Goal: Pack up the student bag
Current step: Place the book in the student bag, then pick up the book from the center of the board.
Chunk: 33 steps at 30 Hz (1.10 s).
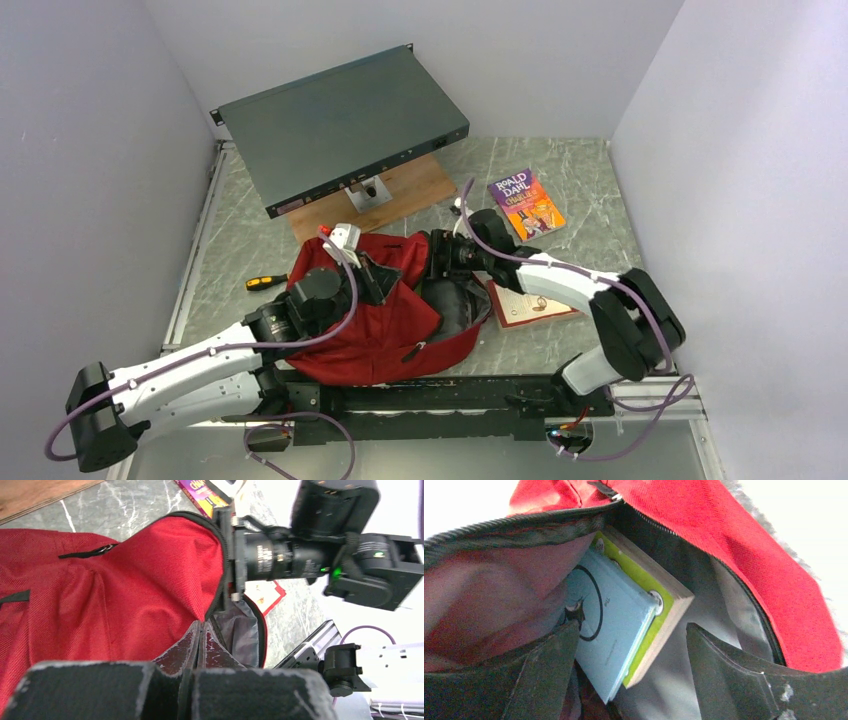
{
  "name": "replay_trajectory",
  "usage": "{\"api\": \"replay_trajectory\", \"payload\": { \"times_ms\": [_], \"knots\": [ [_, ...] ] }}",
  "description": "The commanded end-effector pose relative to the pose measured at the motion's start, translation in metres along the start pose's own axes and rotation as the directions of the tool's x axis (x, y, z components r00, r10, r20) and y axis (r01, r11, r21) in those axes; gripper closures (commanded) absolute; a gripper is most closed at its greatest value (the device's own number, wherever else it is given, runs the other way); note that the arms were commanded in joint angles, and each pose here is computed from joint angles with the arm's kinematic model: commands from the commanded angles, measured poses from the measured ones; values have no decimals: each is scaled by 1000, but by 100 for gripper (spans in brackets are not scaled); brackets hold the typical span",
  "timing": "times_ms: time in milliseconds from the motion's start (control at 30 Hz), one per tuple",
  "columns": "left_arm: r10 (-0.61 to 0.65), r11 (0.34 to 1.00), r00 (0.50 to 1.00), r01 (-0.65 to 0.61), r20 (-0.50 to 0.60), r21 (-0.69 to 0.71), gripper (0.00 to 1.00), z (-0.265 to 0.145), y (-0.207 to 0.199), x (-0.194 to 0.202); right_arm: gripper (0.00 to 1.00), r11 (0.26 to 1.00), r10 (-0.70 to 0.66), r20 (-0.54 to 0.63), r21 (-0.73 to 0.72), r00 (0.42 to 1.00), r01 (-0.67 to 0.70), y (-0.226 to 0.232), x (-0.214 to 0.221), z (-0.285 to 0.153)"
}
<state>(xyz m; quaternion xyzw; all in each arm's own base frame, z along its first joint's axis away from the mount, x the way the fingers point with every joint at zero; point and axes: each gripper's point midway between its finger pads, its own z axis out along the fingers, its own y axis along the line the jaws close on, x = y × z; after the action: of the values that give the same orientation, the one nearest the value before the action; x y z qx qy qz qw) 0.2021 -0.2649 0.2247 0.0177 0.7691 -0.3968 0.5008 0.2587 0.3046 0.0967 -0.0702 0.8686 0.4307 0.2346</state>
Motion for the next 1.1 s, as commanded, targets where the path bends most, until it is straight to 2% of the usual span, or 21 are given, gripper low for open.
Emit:
{"api": "replay_trajectory", "payload": {
  "times_ms": [0,267,400,500,567,600,667,767,867,933,1000,1067],
  "knots": [
    [-21,999,999,22,40,-39,100,-2,8,-6,18,990,-100,30,100,995,97,1,-17,-32],
    [4,1000,1000,-4,16,-30,100,6,4,-1,11,927,-236,44,311,971,211,-11,-36,-96],
    [29,999,1000,-28,4,-36,100,8,4,0,11,813,-313,102,544,944,210,-37,-54,-140],
    [46,998,999,-46,-5,-35,100,11,4,2,10,651,-305,189,757,933,60,-81,-62,-179],
    [63,998,998,-63,-19,-31,100,13,2,3,9,560,-240,263,824,935,-88,-114,-57,-203],
    [73,997,997,-74,-29,-31,100,14,2,4,10,546,-179,307,821,935,-165,-130,-52,-211],
    [98,994,994,-100,-50,-38,100,14,2,5,11,579,-25,380,759,924,-297,-160,-32,-214],
    [130,989,989,-135,-77,-61,100,14,7,7,11,550,126,520,672,845,-496,-189,-11,-232],
    [145,987,987,-150,-70,-66,100,12,10,7,11,392,155,653,649,742,-653,-207,0,-265],
    [149,986,987,-152,-64,-63,100,12,10,7,11,241,156,715,641,681,-728,-216,14,-284],
    [156,985,986,-160,-66,-62,100,12,11,7,11,126,162,742,638,651,-759,-221,28,-295],
    [160,985,985,-164,-67,-59,100,12,10,7,11,79,193,750,631,633,-772,-221,36,-295]
  ]
}}
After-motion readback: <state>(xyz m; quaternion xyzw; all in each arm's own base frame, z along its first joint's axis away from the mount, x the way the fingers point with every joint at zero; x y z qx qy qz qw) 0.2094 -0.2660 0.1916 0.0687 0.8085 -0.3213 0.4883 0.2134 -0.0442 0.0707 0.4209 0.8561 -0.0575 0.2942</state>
